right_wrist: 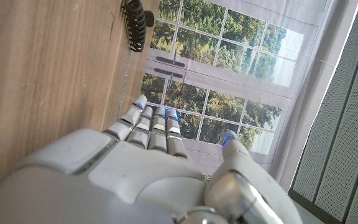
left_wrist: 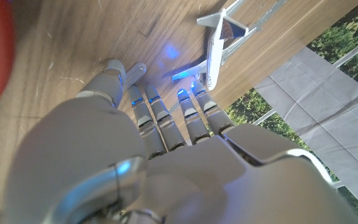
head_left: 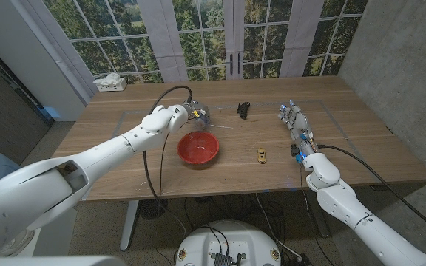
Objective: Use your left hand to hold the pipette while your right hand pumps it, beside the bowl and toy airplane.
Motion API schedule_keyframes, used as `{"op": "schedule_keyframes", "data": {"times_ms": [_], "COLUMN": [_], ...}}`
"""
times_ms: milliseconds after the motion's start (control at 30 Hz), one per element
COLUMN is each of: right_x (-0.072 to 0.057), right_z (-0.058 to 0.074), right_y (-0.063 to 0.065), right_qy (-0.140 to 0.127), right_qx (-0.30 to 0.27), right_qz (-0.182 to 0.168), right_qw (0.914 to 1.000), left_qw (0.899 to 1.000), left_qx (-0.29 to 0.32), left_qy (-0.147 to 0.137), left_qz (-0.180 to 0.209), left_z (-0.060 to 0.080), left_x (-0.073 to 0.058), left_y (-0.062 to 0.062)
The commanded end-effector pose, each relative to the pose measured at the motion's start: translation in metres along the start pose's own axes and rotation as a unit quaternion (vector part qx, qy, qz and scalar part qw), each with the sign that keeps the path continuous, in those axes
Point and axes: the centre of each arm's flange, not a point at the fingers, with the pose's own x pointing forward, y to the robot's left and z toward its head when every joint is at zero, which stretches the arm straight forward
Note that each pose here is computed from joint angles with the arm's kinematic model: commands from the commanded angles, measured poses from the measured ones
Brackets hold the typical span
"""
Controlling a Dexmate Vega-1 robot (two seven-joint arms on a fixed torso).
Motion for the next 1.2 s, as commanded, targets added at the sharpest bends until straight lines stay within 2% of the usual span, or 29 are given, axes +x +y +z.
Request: {"op": "schedule_keyframes", "data": {"times_ms": [33, 333, 700, 1200], "right_x": [-0.002, 0.0, 0.0, -0.002], "right_z": [0.0, 0.001, 0.003, 0.005], "right_y": [-0.003, -0.004, -0.003, -0.003], "right_qy": [0.0, -0.002, -0.003, -0.006], "right_qx": [-0.004, -0.009, -0.014, -0.014], "right_qz": [-0.007, -0.005, -0.007, -0.008], "right_qw": [1.0, 0.9999, 0.9999, 0.9999], "left_qw": [1.0, 1.0, 1.0, 0.996], "left_qx": [-0.005, -0.011, -0.004, -0.006], "left_qy": [-0.007, -0.005, 0.003, 0.012], "left_qz": [-0.019, -0.014, 0.016, 0.084], "left_z": [0.004, 0.004, 0.002, -0.005], "left_x": [0.006, 0.006, 0.003, -0.006], "left_y": [-0.008, -0.012, -0.01, 0.001]}}
